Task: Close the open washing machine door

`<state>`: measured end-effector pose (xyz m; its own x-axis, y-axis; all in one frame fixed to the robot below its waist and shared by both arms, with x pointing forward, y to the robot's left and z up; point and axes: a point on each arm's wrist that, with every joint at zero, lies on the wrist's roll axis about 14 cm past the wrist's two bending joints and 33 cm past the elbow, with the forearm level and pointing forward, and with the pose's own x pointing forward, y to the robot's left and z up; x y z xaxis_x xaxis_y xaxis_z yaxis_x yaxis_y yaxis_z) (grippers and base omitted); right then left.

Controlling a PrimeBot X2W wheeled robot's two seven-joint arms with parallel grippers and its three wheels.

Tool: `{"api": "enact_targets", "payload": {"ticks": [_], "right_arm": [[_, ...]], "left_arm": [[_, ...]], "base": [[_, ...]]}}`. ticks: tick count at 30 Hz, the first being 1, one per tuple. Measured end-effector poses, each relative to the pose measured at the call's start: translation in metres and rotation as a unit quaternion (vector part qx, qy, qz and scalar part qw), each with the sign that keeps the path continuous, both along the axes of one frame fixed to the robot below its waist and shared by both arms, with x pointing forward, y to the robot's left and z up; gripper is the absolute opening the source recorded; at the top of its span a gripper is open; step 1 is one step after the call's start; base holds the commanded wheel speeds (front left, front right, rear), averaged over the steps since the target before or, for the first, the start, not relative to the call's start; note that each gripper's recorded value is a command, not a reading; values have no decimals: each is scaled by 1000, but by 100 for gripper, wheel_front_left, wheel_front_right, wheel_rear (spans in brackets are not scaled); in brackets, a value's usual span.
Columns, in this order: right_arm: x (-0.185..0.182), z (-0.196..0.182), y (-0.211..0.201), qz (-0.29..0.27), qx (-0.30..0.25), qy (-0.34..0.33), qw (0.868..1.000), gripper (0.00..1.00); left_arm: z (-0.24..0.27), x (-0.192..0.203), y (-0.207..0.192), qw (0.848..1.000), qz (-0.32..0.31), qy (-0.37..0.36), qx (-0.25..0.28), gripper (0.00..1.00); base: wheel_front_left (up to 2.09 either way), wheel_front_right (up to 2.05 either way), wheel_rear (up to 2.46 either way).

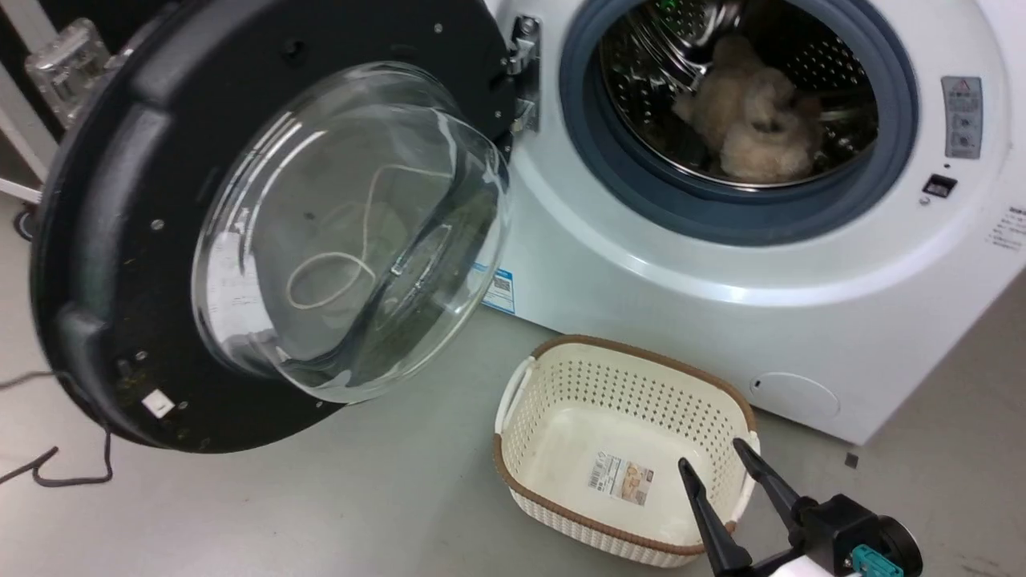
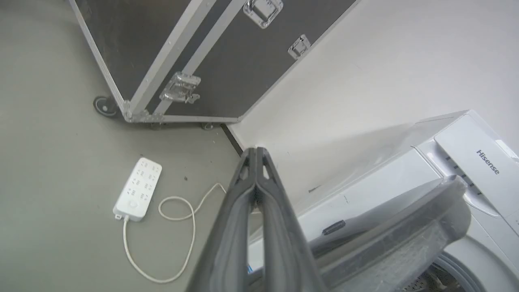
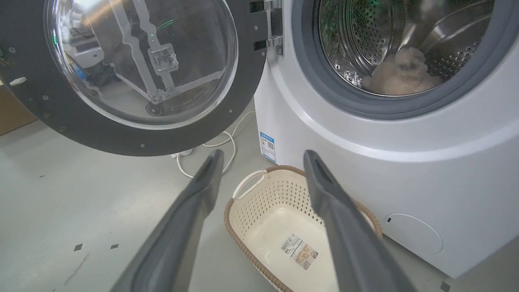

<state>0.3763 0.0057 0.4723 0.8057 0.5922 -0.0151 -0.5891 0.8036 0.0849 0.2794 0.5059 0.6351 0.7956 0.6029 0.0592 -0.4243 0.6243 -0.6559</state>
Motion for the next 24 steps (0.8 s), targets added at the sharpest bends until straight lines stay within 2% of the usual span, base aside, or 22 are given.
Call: {"api": "enact_targets", "payload": {"ticks": [4, 7, 16, 24], "right_arm": [[1, -6, -8, -2, -13, 2, 1000, 100], [1, -8, -13, -4, -18, 2, 1000, 100], [0, -6, -18, -11, -21, 0, 1000, 100], [6, 5, -40, -50, -17, -15, 998, 100]], "left_arm": [[-34, 18, -9, 990, -56, 12, -127, 0], [-48, 29, -26, 976, -115, 24, -182, 0], [-61, 30, -66, 947, -226, 37, -226, 0], [-93, 28, -140, 912, -320, 53, -251, 0]], "base": [[0, 0, 0], [0, 0, 0], [0, 0, 0], [0, 0, 0]]}}
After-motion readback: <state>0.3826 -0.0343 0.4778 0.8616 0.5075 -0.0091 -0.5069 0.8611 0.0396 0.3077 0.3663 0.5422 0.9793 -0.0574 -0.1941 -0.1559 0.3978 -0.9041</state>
